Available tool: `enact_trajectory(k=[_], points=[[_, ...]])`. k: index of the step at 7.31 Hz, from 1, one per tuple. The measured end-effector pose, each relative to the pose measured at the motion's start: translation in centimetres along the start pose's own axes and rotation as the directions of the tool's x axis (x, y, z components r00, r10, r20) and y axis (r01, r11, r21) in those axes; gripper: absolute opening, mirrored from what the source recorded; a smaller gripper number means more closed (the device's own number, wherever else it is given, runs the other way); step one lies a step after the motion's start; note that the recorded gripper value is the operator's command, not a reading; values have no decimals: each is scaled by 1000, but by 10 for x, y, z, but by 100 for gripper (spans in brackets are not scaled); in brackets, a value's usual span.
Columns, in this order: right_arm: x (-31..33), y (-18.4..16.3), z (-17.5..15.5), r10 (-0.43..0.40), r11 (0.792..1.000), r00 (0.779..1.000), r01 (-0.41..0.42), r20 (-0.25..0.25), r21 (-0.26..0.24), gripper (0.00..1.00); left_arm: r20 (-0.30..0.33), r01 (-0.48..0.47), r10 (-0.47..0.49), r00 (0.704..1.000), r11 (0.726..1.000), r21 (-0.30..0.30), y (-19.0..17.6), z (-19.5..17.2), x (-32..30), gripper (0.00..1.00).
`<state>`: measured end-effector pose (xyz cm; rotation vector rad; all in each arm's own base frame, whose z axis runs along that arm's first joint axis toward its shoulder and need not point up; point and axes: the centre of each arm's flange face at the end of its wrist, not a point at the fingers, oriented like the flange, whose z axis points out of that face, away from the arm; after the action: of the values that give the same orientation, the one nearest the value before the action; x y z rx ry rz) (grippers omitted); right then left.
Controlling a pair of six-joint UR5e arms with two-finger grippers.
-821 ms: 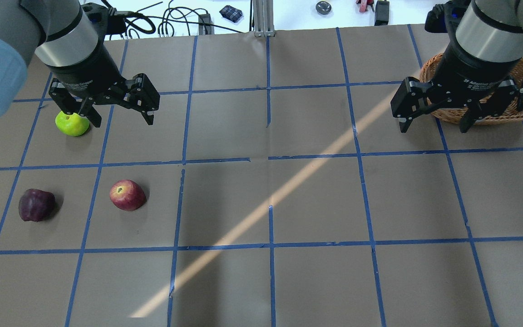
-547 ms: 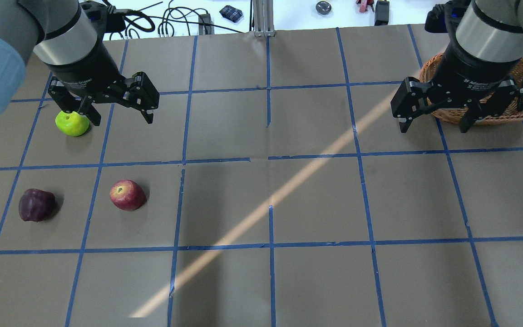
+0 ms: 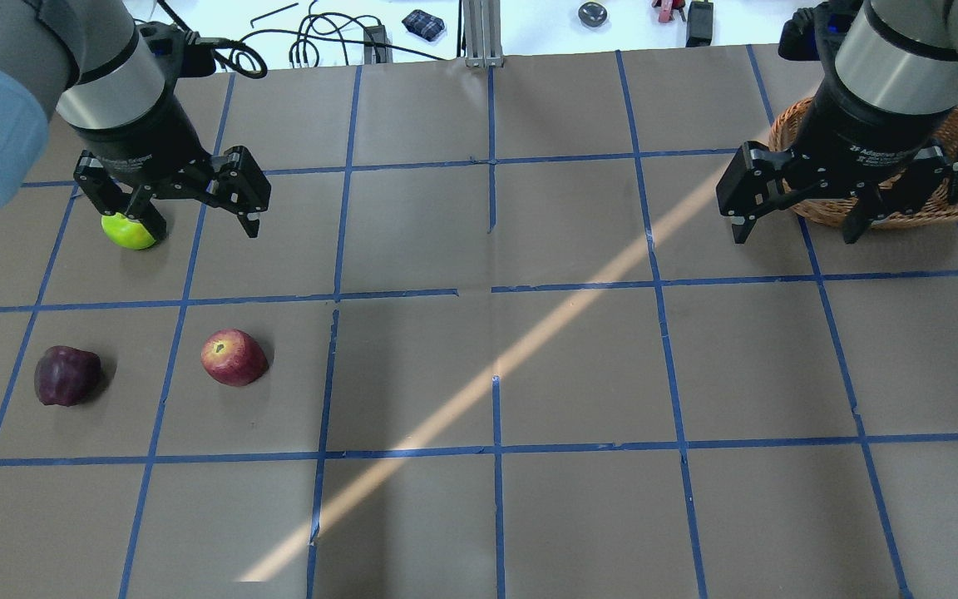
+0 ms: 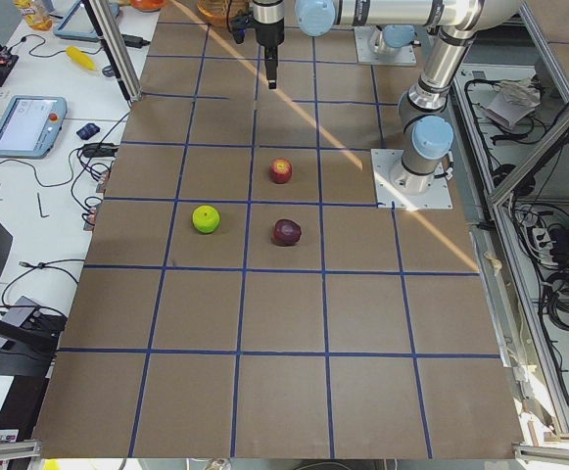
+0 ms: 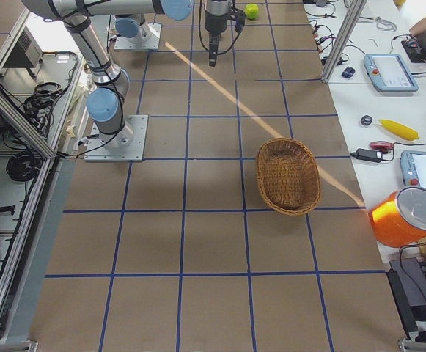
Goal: Put all apples into basket
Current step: 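Move the left gripper from the green apple down to the red apple, then lower the left gripper and grasp the lighter red apple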
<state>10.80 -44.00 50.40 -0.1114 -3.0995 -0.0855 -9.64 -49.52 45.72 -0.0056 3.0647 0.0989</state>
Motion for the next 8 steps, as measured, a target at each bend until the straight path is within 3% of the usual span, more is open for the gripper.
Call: enact_trajectory(k=[4, 8], points=[[0, 0, 0, 1, 1000, 1000, -1, 0, -2, 100, 5, -62, 62, 998, 998, -11, -9, 162, -77, 100], [0, 1, 2, 0, 1000, 1000, 0, -2, -11, 100, -24, -79, 78, 997, 993, -84, -16, 250, -82, 100]])
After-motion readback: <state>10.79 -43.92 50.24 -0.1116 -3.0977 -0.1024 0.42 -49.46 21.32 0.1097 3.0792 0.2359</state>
